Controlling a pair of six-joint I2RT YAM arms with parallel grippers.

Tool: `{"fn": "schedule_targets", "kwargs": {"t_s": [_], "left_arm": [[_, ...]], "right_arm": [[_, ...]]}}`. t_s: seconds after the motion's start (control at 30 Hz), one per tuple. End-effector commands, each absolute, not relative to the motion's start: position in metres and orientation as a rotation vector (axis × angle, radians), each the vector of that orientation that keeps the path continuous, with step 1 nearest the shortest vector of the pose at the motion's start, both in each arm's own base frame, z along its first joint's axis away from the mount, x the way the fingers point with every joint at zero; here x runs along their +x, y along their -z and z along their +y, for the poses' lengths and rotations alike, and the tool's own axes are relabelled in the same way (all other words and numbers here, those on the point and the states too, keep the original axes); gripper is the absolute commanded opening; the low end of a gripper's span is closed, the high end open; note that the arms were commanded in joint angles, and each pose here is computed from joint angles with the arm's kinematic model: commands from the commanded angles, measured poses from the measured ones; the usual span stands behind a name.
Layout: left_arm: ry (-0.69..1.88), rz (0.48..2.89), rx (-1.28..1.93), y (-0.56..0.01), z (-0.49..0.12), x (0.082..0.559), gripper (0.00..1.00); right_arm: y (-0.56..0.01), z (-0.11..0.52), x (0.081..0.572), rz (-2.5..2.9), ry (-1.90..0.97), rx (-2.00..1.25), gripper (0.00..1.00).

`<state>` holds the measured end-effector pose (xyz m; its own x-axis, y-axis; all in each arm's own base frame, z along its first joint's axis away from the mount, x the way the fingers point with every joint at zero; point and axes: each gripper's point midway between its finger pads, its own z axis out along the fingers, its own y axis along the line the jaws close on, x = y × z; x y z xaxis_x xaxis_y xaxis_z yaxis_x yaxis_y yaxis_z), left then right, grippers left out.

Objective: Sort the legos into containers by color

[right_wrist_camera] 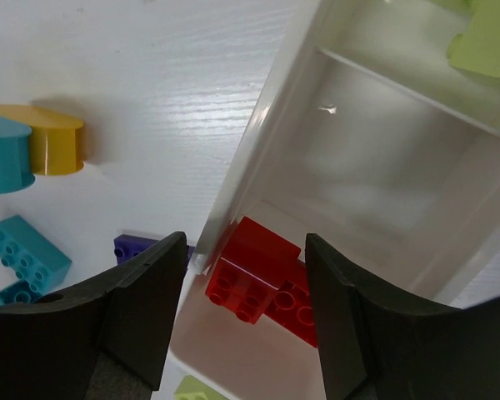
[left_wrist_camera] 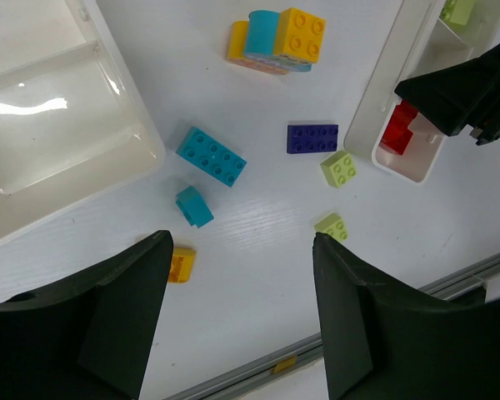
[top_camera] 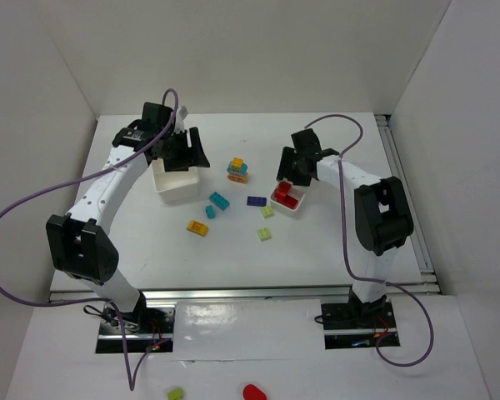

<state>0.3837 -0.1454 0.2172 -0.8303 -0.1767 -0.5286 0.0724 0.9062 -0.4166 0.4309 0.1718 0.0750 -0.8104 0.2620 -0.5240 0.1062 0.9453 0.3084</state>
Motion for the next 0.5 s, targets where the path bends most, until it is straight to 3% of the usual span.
{"fn": "schedule_targets", "kwargs": {"t_s": [0.0, 0.17, 0.47], "left_arm": [[0.581, 2.445, -0.048, -0.233, -0.144, 0.385, 0.77], [0.581, 2.445, -0.048, -0.233, -0.144, 0.385, 0.77], [0.572, 2.451, -0.05, -0.229, -0.14, 0.388, 0.77]], "right_arm": [[-0.073, 0.179, 0.429, 2.501, -0.428, 0.239, 0.66], [-0.068, 0.181, 0.425, 2.516, -0.448, 0.232, 0.7], [-0.08, 0.186, 0.425, 2.456, -0.507, 0.184, 0.68]]}}
